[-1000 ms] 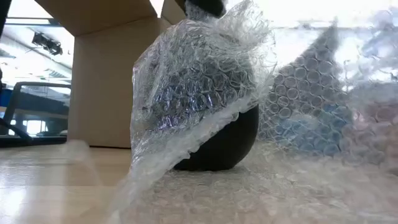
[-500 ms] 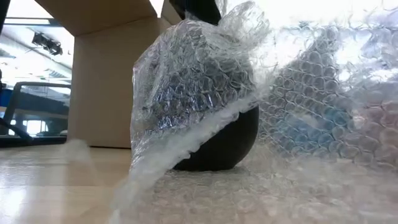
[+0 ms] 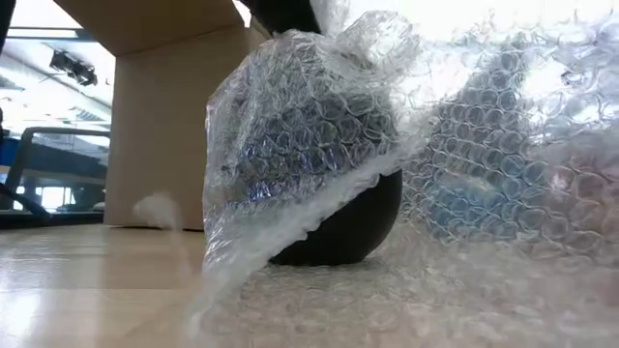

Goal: Wrap mug
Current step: Wrap the mug with the bubble wrap

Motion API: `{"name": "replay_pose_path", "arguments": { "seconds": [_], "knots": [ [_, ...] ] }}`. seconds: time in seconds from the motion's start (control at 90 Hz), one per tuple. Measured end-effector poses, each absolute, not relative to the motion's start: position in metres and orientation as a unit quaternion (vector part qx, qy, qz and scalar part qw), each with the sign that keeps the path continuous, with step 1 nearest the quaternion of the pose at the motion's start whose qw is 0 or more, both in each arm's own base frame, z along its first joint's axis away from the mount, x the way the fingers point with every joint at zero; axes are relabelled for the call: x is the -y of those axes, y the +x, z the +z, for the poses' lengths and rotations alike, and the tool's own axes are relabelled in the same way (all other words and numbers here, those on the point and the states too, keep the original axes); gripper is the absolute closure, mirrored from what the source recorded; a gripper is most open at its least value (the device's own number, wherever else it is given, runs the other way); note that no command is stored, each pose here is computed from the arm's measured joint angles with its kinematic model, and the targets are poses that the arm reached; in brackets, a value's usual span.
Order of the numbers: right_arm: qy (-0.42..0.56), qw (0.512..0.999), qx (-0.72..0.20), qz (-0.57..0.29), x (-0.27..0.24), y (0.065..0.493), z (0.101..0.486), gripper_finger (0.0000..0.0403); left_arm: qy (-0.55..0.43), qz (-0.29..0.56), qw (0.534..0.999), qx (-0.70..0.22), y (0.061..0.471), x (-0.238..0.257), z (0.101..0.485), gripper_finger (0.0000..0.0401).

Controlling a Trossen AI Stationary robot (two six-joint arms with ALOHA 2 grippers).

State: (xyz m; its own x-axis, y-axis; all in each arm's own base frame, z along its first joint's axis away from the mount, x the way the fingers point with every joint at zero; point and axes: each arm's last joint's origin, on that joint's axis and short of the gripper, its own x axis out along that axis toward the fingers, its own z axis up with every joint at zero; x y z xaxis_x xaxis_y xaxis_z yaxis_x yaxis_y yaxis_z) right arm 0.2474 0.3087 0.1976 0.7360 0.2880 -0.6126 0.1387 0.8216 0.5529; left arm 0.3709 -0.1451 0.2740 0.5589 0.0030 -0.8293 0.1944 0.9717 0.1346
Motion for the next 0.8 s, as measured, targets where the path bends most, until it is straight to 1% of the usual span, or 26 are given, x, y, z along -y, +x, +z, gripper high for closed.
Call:
{"name": "replay_pose_path", "arguments": {
  "seconds": [0.122,0.267,0.389,0.533,0.667,0.8],
  "knots": [
    [0.245,0.911,-0.325,0.066,-0.318,0.25,0.22,0.014,0.104,-0.012,0.881,-0.461,0.373,0.139,0.274,0.0401],
    [0.157,0.94,-0.298,0.057,-0.322,0.248,0.235,0.0147,0.081,0.023,0.883,-0.461,0.377,0.126,0.274,0.0401],
    [0.095,0.955,-0.28,0.019,-0.318,0.247,0.234,0.0152,0.059,0.043,0.883,-0.464,0.379,0.117,0.274,0.0401],
    [0.033,0.969,-0.245,-0.006,-0.314,0.251,0.236,0.0155,0.04,0.06,0.883,-0.464,0.382,0.109,0.274,0.0401],
    [-0.008,0.977,-0.214,0.002,-0.312,0.26,0.242,0.0155,0.017,0.078,0.883,-0.463,0.384,0.102,0.274,0.0401],
    [-0.059,0.981,-0.183,-0.002,-0.314,0.278,0.234,0.0155,0.007,0.087,0.882,-0.463,0.385,0.096,0.274,0.0401]
  ]
}}
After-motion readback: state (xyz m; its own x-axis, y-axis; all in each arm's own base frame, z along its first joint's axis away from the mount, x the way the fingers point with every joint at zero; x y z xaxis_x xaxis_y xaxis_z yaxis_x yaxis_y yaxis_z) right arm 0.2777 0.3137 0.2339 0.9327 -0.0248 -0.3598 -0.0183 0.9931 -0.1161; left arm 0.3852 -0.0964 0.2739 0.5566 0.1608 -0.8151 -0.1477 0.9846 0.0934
